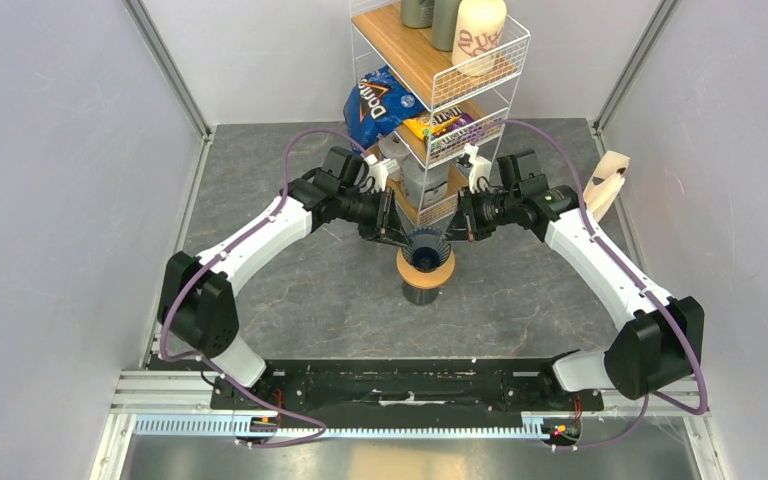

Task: Place the coffee filter in the dripper

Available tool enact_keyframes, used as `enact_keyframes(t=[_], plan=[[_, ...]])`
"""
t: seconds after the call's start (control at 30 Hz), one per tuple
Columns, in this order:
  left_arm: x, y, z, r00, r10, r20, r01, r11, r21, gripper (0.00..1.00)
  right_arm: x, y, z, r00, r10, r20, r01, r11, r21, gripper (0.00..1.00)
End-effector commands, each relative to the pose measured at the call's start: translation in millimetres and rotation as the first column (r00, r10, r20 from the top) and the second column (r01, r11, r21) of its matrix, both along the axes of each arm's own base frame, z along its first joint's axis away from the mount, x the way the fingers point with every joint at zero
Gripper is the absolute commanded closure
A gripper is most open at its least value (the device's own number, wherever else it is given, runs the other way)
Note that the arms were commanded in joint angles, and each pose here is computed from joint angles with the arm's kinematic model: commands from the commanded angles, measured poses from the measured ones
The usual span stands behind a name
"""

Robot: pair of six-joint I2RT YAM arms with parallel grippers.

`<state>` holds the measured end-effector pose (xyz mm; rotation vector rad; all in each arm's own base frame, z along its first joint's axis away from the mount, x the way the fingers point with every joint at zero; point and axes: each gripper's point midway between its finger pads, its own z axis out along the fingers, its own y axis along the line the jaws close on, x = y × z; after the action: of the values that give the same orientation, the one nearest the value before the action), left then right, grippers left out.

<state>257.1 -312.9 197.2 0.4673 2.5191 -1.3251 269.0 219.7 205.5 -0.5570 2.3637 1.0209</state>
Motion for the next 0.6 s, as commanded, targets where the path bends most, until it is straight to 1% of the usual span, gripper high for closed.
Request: enact_keyframes(t=[0.0,0.17,0.23,0.4,0.57], plan=[[2.8,3.4,12.9,0.997,0.007,0.077,-0.008,1.0,0.014,0.79,1.1,-6.3,-18.1,1.0,0.009,0.006,-0.008,0.998,-0.056,0.96],[-1.0,2.9,11.7,0.995,-0.01,0.102,0.007,1.0,0.028,0.79,-0.3,-7.8,-19.5,1.0,0.009,0.012,-0.008,0.998,-0.063,1.0],[-2.9,2.8,8.0,0.994,-0.014,0.112,0.009,0.999,0.043,0.79,-0.8,-8.0,-21.3,1.0,0.009,0.016,-0.008,0.997,-0.072,1.0],[-7.1,3.9,-3.8,0.996,-0.02,0.092,0.014,0.998,0.065,0.79,0.0,-8.4,-25.7,1.0,0.002,0.019,0.0,0.996,-0.094,1.0],[-6.5,5.4,-9.8,0.996,-0.019,0.089,0.012,0.997,0.079,0.82,-1.9,-6.8,-28.6,1.0,0.01,0.018,-0.008,0.995,-0.102,1.0]])
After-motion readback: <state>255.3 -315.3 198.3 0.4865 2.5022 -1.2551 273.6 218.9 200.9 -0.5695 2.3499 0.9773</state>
